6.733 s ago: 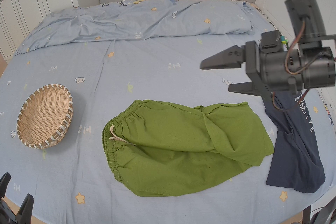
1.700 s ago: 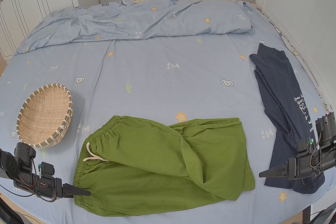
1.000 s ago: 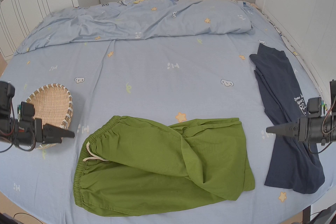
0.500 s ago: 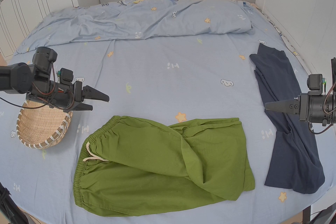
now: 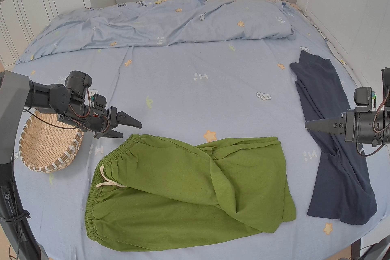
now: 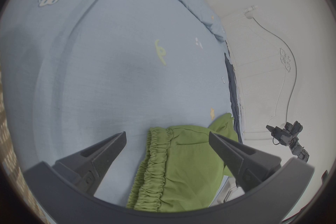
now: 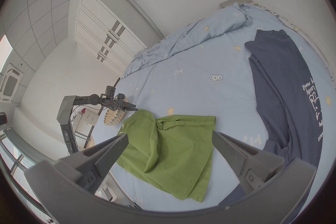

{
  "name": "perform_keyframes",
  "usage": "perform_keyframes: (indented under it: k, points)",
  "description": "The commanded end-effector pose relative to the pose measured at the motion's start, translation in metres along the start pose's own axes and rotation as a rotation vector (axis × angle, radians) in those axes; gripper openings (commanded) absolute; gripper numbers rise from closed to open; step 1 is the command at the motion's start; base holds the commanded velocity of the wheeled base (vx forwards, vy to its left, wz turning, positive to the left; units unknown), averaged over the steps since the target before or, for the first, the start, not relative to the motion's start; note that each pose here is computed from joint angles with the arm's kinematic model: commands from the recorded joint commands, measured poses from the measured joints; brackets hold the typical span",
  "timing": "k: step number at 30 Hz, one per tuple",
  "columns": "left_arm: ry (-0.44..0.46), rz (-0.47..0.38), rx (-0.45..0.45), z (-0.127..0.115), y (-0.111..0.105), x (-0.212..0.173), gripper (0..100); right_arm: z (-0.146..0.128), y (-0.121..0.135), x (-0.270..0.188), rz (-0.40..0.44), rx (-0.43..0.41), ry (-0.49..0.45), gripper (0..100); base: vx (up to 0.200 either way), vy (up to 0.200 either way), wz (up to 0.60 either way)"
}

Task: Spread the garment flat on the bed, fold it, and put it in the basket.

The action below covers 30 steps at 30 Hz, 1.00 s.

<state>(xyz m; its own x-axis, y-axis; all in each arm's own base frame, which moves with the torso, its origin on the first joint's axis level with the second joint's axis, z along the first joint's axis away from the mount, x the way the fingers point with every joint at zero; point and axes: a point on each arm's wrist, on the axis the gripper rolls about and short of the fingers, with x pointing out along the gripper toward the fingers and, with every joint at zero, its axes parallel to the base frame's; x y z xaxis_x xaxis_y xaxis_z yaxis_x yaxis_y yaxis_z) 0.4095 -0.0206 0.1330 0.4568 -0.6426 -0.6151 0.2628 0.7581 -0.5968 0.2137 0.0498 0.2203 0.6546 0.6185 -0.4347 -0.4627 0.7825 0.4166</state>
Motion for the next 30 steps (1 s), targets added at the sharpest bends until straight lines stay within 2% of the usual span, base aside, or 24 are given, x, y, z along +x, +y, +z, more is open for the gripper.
perform_keyframes:
  k: [1,6,14,15,26,30]
  points:
    - [0.063,0.0,-0.031,-0.008,0.015,0.027,100,-0.001,-0.001,0.004,0.004,0.003,0.015,100,0.0,0.0,0.0]
    - [0.069,-0.008,-0.022,-0.009,0.009,0.029,100,-0.002,-0.002,0.006,0.003,0.006,0.019,100,0.0,0.0,0.0]
    - [0.075,-0.014,-0.026,-0.009,0.011,0.032,100,-0.002,-0.002,0.006,0.004,0.007,0.022,100,0.0,0.0,0.0]
    - [0.075,-0.013,-0.028,-0.009,0.011,0.032,0,-0.002,-0.002,0.006,0.002,0.007,0.022,100,0.0,0.0,0.0]
    - [0.077,-0.018,-0.025,-0.01,0.009,0.031,0,-0.002,-0.003,0.007,0.0,0.009,0.025,100,0.0,0.0,0.0]
    - [0.054,-0.018,-0.015,-0.008,0.002,0.018,0,-0.002,-0.003,0.007,0.0,0.009,0.024,100,0.0,0.0,0.0]
